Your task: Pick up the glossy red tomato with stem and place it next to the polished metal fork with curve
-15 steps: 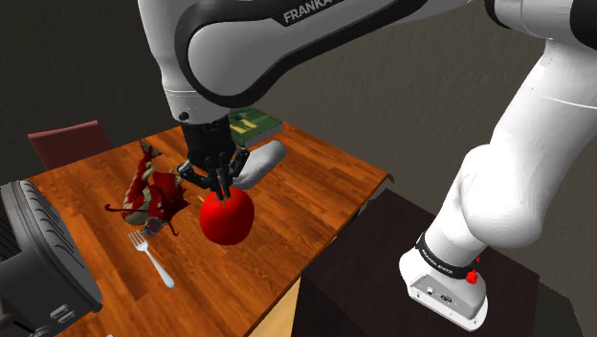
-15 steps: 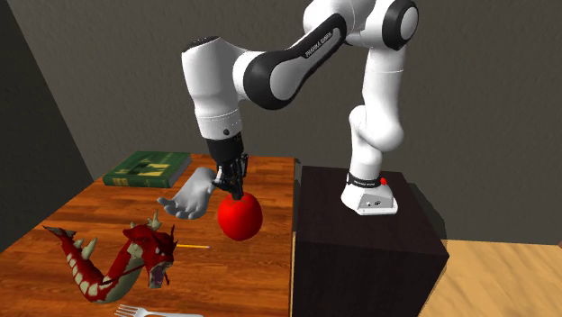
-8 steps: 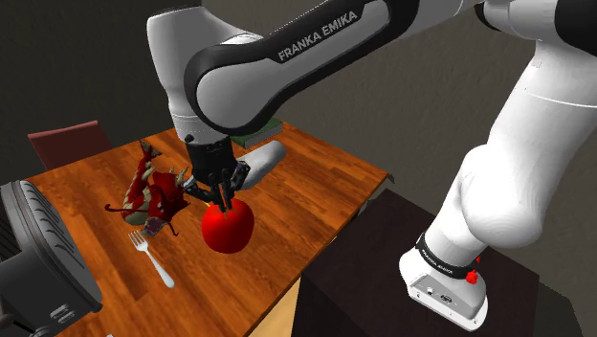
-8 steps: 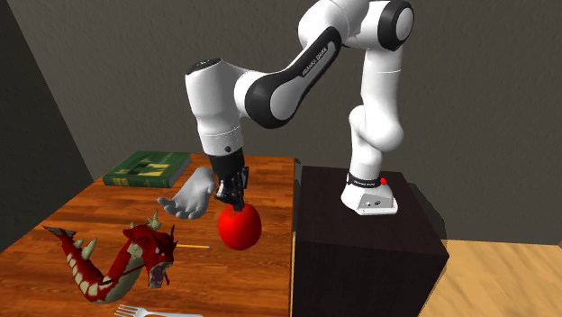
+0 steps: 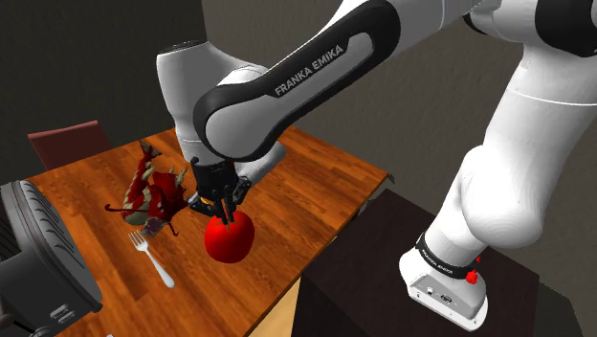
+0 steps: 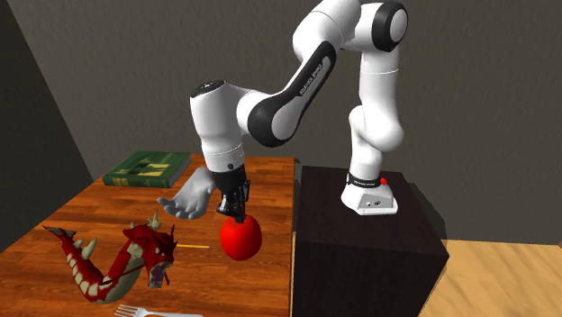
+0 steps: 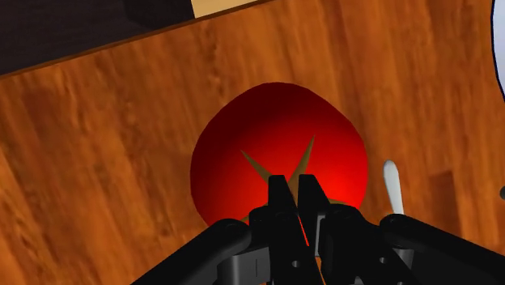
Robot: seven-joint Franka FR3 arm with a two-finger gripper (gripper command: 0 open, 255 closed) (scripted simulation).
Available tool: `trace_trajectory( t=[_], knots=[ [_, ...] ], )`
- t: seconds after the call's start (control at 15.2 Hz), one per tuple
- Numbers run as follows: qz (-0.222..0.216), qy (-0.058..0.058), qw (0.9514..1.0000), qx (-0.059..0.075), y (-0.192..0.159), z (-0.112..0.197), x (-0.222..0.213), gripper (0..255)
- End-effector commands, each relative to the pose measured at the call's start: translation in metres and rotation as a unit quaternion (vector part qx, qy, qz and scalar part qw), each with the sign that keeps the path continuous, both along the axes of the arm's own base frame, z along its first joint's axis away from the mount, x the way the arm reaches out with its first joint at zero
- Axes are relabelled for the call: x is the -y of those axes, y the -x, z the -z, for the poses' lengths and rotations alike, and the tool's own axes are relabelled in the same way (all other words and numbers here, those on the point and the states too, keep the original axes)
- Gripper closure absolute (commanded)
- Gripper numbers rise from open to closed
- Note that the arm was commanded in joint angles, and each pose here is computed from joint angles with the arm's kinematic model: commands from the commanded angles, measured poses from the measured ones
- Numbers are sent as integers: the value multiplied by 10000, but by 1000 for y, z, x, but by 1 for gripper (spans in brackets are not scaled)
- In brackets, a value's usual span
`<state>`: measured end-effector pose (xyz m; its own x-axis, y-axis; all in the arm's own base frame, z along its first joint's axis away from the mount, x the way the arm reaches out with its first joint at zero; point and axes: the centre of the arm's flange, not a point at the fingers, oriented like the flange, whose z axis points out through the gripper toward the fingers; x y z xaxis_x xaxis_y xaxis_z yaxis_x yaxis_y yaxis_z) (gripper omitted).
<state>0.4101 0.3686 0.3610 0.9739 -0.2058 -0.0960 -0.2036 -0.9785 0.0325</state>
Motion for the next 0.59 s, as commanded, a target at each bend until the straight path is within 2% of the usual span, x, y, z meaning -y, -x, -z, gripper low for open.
trace_trajectory(
  t=[0.0,0.53],
  knots=[
    [0,-2,10000,3,0,11,0,255],
    [0,-2,10000,3,0,53,0,255]
  ],
)
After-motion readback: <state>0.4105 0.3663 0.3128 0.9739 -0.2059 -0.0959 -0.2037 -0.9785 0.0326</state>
